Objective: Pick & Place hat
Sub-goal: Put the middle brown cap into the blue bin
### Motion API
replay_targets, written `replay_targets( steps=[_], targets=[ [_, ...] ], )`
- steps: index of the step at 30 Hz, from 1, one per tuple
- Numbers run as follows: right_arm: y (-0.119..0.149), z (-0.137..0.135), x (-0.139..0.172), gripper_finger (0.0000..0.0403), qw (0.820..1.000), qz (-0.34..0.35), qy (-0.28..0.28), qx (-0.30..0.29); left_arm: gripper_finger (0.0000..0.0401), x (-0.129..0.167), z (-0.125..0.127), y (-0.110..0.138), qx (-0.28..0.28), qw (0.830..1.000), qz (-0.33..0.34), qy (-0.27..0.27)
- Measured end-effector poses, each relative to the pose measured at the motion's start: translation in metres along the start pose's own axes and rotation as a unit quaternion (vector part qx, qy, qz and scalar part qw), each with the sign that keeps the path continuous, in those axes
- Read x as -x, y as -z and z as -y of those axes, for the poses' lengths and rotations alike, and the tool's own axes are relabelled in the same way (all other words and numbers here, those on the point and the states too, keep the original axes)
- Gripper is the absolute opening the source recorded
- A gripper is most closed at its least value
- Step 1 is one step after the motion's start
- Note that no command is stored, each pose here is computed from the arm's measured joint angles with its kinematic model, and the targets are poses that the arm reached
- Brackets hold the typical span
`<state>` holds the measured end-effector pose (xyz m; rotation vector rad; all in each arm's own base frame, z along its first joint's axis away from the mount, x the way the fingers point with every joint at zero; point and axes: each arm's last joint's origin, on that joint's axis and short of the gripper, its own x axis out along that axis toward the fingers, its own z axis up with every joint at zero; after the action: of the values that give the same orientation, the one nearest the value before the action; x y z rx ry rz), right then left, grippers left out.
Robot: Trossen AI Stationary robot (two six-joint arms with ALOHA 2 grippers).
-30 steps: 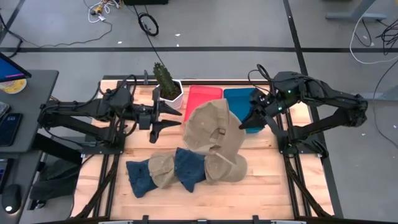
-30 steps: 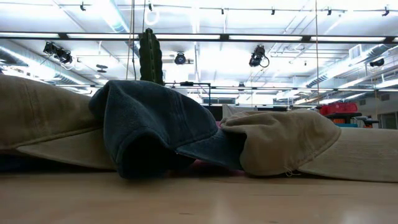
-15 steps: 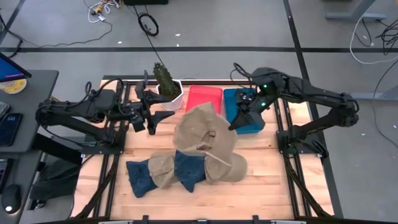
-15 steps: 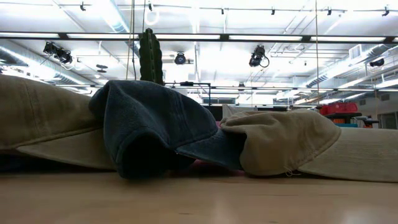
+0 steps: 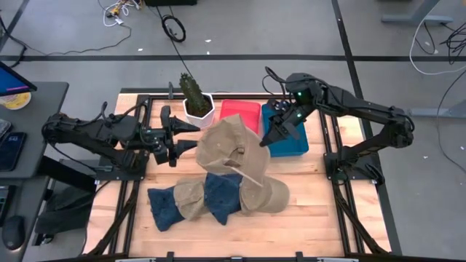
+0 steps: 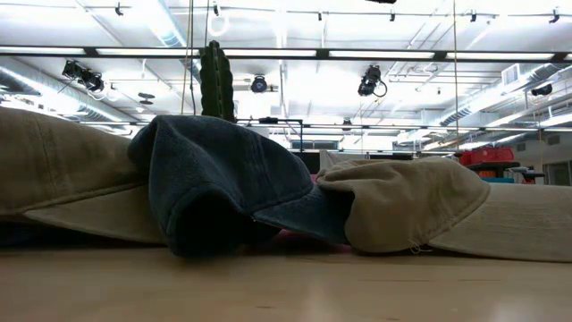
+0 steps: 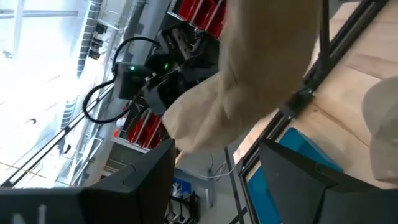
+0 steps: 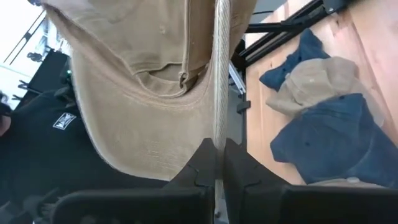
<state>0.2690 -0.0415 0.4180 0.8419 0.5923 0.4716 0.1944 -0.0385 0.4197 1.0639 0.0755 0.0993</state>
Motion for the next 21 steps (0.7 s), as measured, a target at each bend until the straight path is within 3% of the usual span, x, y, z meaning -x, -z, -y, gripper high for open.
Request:
replay_targets(
  steps=[15, 21],
  targets=[
    [-0.016, 0.016, -0.015, 0.0007, 0.999, -0.007, -0.038, 0.009, 0.0236, 0.0, 0.008, -0.005, -0.007, 1.0, 0.009, 0.026],
    [-0.016, 0.017, -0.015, 0.0007, 0.999, -0.006, -0.038, 0.005, 0.0236, 0.0, 0.005, -0.007, 0.0, 1.0, 0.018, 0.01]
  ],
)
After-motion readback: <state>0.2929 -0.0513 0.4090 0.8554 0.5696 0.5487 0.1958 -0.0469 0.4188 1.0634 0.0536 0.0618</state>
